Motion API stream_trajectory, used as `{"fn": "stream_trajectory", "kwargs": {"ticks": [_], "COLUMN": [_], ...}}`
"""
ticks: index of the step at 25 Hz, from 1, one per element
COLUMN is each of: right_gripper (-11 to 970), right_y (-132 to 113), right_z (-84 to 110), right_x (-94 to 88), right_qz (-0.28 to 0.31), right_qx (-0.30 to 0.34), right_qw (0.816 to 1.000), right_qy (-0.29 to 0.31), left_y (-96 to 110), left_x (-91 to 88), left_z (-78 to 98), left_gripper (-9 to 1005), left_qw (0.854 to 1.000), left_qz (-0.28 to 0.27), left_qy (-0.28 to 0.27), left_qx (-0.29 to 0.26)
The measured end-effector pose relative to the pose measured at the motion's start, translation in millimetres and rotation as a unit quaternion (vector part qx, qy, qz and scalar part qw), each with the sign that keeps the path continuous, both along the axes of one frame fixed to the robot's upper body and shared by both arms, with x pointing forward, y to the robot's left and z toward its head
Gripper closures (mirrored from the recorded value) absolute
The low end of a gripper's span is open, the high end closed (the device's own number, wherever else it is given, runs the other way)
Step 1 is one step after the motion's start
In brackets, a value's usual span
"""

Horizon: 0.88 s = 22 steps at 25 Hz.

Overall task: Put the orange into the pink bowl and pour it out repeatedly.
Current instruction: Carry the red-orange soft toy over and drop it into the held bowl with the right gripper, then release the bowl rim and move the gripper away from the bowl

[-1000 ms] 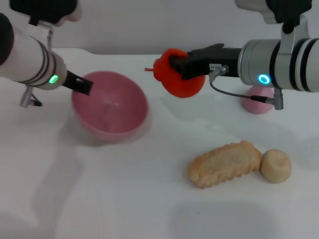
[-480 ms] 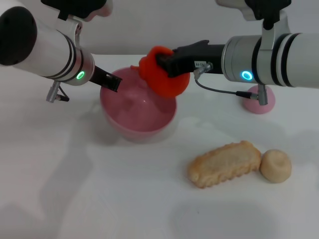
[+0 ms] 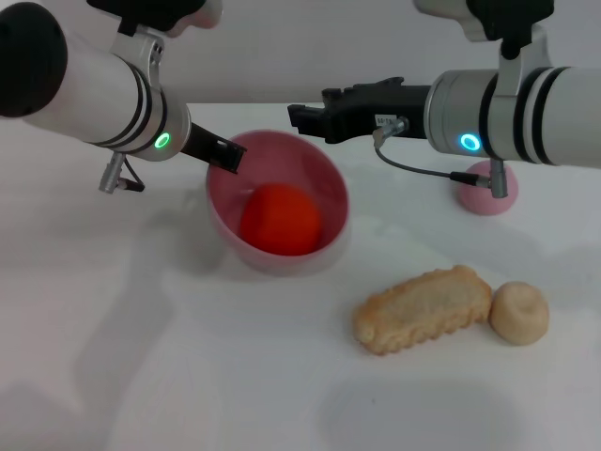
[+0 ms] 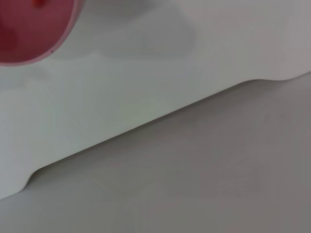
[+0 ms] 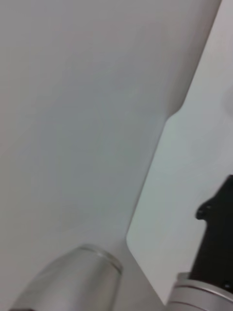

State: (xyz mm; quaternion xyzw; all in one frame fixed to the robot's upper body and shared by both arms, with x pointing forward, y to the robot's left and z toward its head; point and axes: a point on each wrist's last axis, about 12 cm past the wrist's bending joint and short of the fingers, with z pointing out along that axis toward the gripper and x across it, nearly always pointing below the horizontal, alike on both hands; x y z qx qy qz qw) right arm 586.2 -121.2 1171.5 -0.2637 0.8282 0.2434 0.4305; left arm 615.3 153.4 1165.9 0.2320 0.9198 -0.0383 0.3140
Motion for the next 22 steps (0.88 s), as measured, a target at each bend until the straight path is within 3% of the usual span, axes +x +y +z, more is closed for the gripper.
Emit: {"fn": "stream_trajectory", "kwargs": {"ticks": [4,7,15,22], "right_gripper": [494,462,416,412], "right_y": [-14,-38,-92,-95], "right_z": [4.8,4.9,-5.0,-13.4], "right_x": [-0.1,1.2,-9.7,-17.3], "right_qz": [-0.026,-0.073,-0.172,-0.183], "right_qx": [0.01,0.006,-0.02,-0.029], "right_qw": [0.999,0.996,0.975,0.968], "right_qy": [-0.016,-0.046,-0.142,-0.17], "left_y": [-1,-2,-1,-1], "left_x": [-1.1,-4.1,-3.5,-3.3], "left_z": [-0.7,-6.0,-18.9,-21.6], "left_gripper": [952,952,952,953], "left_qw": [1.0,0.999,0.999,0.998], "left_qz": [-0.005,-0.01,-0.006,-0.003], "left_qy": [0.004,0.025,0.04,0.043], "left_qx": [-0.007,-0.028,-0.023,-0.034]}}
